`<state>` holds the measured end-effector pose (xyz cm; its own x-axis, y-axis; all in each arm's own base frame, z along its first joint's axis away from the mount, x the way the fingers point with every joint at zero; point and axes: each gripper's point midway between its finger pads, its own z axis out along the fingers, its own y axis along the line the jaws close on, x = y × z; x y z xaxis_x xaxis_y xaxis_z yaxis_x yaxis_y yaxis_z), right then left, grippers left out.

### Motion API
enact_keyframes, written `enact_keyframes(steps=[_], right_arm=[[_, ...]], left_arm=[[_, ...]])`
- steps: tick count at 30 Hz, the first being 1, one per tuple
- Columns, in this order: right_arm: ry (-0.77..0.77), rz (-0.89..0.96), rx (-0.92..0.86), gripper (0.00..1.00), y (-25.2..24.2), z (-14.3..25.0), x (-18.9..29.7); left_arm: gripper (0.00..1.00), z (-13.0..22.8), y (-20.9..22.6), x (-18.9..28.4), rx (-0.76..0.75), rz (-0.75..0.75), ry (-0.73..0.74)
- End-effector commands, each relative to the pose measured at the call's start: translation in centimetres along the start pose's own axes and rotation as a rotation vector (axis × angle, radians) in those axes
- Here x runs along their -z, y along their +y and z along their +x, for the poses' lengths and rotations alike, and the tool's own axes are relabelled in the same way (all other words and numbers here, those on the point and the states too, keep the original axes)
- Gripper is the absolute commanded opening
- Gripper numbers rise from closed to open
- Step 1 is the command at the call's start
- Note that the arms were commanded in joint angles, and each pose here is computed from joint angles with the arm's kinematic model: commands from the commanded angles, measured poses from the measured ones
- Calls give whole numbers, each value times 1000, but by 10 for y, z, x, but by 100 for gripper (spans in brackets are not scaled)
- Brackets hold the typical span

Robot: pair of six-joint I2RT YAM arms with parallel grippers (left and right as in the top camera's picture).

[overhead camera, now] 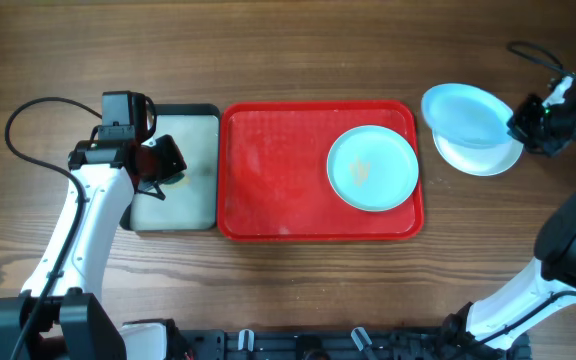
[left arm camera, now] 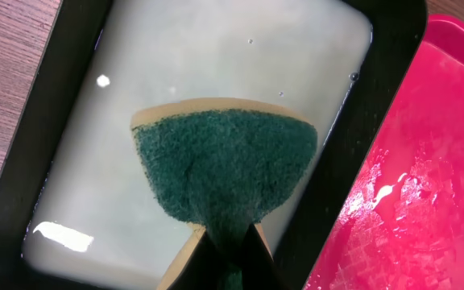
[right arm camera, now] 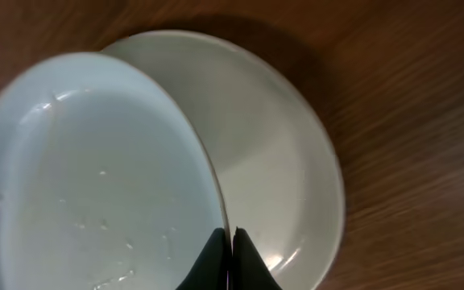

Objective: Clean dirty plates on tray and stack at the side
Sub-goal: 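Carry the light-blue plate right and stack it on the white plate, then move the right gripper to the rim of the last light-blue plate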

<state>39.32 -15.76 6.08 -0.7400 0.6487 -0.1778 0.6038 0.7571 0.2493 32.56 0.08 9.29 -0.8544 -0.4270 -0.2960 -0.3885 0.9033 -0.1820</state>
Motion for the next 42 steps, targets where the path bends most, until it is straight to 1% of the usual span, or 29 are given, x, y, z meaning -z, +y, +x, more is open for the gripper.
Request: enact_keyframes(steps=[1,5,9,11,12,13,16,17,19,20,24,27,31,33,36,37,40,42], right_arm=[[-35,66,-26,4,-10,0,4],[-44,126,-34,4,-22,2,1],[-42,129,-35,5,-23,3,0],[-42,129,-34,10,-23,3,0],[-42,129,-33,16,-22,3,0],[-43,128,-32,25,-22,3,0],[-39,128,-32,38,-22,4,-1],[-33,124,-30,44,-20,5,-1],[-15,82,-18,51,-10,10,-2],[2,45,-1,52,1,14,-3],[61,4,83,52,36,36,-8],[145,-85,258,50,84,70,-12],[213,-61,458,48,116,112,-17],[221,0,509,48,119,124,-20],[193,137,601,48,116,132,-23],[192,152,616,47,117,135,-24],[200,161,647,38,122,144,-26],[208,164,651,37,121,148,-28]], left_arm=[[4,-1,-1,3,1,11,-13],[4,-1,-1,3,1,11,-13],[4,-1,-1,3,1,11,-13],[4,-1,-1,3,1,11,-13],[4,-1,-1,3,1,11,-13],[4,-1,-1,3,1,11,-13],[4,-1,-1,3,1,11,-13],[4,-1,-1,3,1,11,-13],[4,-2,-1,3,2,11,-14],[4,-2,-2,3,2,12,-15],[4,-1,-1,3,2,11,-14],[4,-1,-1,3,2,11,-14],[4,-1,-1,3,2,11,-13],[4,-1,-1,3,2,11,-13],[4,-1,-1,3,2,11,-13],[4,-1,-1,3,2,11,-13],[4,-1,-1,3,2,10,-12],[4,0,-1,3,2,10,-9]])
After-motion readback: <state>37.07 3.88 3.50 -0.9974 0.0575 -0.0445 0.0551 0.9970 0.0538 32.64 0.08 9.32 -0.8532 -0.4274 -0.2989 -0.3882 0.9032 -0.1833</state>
